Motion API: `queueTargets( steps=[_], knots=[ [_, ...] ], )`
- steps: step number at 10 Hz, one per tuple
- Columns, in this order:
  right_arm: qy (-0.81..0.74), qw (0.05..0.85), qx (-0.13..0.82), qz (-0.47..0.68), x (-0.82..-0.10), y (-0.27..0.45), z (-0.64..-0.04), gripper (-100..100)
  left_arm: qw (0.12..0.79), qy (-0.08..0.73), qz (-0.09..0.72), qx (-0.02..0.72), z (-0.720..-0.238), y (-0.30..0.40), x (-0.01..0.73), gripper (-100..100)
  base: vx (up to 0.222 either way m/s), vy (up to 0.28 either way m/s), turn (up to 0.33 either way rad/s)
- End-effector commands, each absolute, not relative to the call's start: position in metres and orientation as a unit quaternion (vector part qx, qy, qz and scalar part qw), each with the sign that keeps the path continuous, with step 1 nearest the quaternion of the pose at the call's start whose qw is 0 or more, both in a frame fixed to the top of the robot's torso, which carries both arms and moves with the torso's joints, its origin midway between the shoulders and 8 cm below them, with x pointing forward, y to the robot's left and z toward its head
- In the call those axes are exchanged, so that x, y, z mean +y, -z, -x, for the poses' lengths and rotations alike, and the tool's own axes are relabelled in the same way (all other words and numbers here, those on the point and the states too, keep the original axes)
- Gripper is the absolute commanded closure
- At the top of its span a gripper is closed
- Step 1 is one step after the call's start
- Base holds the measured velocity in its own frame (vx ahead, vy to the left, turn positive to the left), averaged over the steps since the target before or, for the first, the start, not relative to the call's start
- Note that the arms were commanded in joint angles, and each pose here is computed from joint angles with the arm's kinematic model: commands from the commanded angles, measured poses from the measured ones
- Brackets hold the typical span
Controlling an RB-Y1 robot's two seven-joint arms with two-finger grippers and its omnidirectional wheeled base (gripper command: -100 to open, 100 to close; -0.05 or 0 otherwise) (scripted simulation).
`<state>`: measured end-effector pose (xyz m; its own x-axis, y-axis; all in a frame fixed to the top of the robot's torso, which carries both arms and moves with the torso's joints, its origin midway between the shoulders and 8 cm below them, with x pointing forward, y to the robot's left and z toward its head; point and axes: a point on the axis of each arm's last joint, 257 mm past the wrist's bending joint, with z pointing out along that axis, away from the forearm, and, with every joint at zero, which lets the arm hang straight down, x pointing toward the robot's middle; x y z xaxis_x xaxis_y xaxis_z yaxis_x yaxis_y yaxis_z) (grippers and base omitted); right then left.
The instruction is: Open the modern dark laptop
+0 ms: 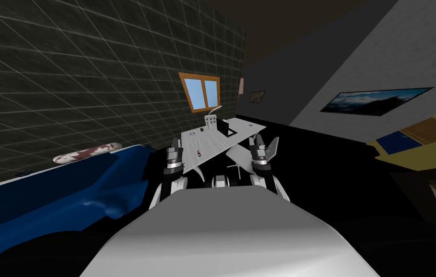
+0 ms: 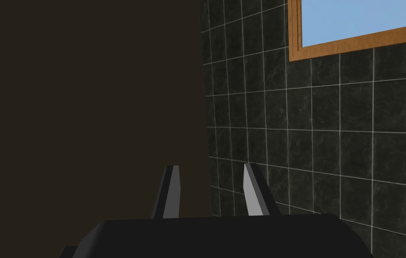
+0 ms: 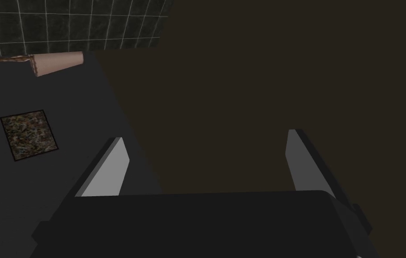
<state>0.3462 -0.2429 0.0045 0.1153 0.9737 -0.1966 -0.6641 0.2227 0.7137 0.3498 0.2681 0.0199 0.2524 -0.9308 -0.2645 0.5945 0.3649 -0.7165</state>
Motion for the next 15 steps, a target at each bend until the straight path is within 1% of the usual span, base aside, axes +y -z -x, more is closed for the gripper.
queueTargets(
  steps=[1, 4, 7, 10, 15],
  knots=[
    [-0.544, 0.720, 0.370, -0.221, -0.247, 0.006, -0.360, -100, 0.752, 0.507, 0.246, 0.342, -0.350, -0.020, 0.268, 0, -0.161, 0.134, 0.216],
    [-0.499, 0.734, 0.406, -0.216, -0.259, 0.021, -0.377, -100, 0.752, 0.507, 0.246, 0.342, -0.350, -0.020, 0.268, 0, -0.139, 0.139, 0.201],
    [-0.438, 0.748, 0.450, -0.215, -0.277, 0.043, -0.398, -100, 0.752, 0.507, 0.246, 0.342, -0.350, -0.020, 0.268, 0, -0.078, 0.133, 0.271],
    [-0.361, 0.757, 0.502, -0.211, -0.304, 0.071, -0.420, -100, 0.752, 0.507, 0.246, 0.342, -0.350, -0.020, 0.268, 0, -0.055, 0.136, 0.283],
    [-0.196, 0.758, 0.593, -0.186, -0.371, 0.123, -0.449, -100, 0.752, 0.507, 0.246, 0.342, -0.350, -0.020, 0.268, 0, -0.009, 0.103, 0.298]
  ],
)
